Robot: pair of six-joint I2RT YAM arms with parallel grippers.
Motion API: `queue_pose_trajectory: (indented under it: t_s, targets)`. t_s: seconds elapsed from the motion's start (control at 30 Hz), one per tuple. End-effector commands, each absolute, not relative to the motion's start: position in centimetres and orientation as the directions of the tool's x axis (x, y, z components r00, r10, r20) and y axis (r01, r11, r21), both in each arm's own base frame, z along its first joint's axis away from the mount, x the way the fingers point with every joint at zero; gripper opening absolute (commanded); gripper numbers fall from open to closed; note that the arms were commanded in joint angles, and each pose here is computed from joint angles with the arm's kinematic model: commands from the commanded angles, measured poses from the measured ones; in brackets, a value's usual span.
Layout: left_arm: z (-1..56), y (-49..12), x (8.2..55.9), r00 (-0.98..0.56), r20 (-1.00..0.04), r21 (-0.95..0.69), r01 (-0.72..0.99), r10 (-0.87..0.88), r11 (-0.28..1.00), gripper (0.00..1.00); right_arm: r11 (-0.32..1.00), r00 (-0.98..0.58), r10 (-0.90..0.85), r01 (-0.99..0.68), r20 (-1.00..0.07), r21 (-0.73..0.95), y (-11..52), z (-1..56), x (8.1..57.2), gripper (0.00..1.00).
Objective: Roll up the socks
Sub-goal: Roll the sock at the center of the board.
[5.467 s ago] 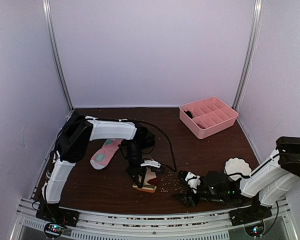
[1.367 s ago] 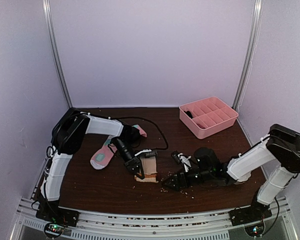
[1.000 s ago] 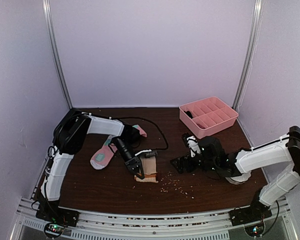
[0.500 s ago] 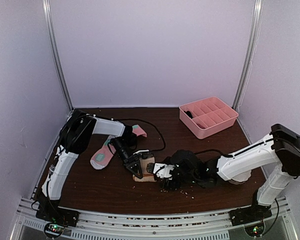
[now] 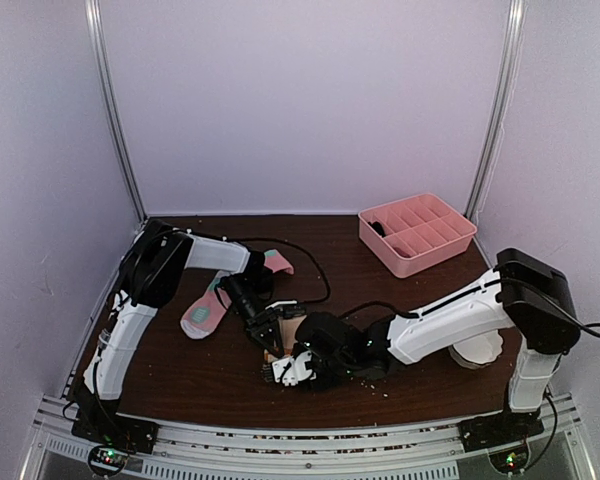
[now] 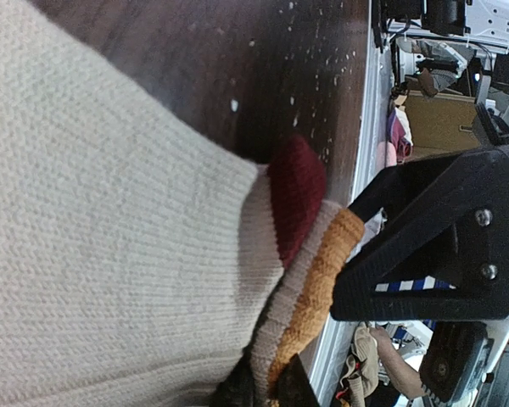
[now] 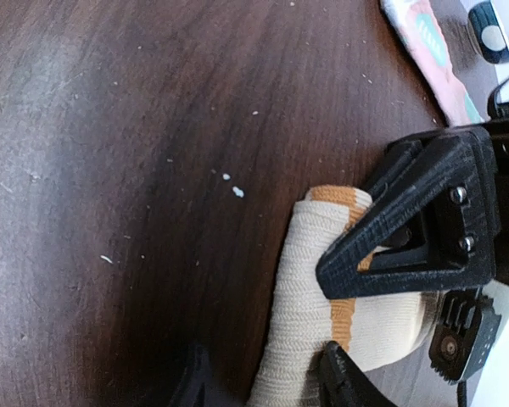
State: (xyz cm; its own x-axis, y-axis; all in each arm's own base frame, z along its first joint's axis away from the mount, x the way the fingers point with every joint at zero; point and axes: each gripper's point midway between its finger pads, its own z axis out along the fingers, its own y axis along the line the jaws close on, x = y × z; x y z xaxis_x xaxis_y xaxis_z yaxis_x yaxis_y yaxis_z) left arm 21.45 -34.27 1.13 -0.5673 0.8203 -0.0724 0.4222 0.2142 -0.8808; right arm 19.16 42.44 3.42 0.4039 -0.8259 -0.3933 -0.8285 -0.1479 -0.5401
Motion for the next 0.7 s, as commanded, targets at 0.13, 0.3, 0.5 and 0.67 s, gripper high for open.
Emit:
queue_pose_trajectory:
  t_s: [0.13,0.3,0.5,0.67]
  targets:
    - [-5.1,-30.8,21.5,-0.472,0.022,-0.790,0.532,0.881,0.305,0.00,-0.153,0.364,-0.890,-0.805,-0.274,-0.574,41.7,0.3,21.3,0.30]
    - [-5.3,-30.4,21.5,-0.456,0.026,-0.777,0.550,0.889,0.305,0.00,-0.105,0.306,-0.902,-0.839,-0.304,-0.534,41.0,-1.0,21.7,0.28]
    - [-5.3,-30.1,21.6,-0.440,0.027,-0.764,0.570,0.898,0.302,0.00,-0.091,0.241,-0.914,-0.906,-0.328,-0.413,39.7,-2.8,20.8,0.22]
    - [-4.0,-30.6,22.6,-0.425,-0.042,-0.738,0.623,0.904,0.259,0.12,-0.063,0.152,-0.927,-0.965,-0.343,-0.256,38.3,-4.9,19.5,0.14]
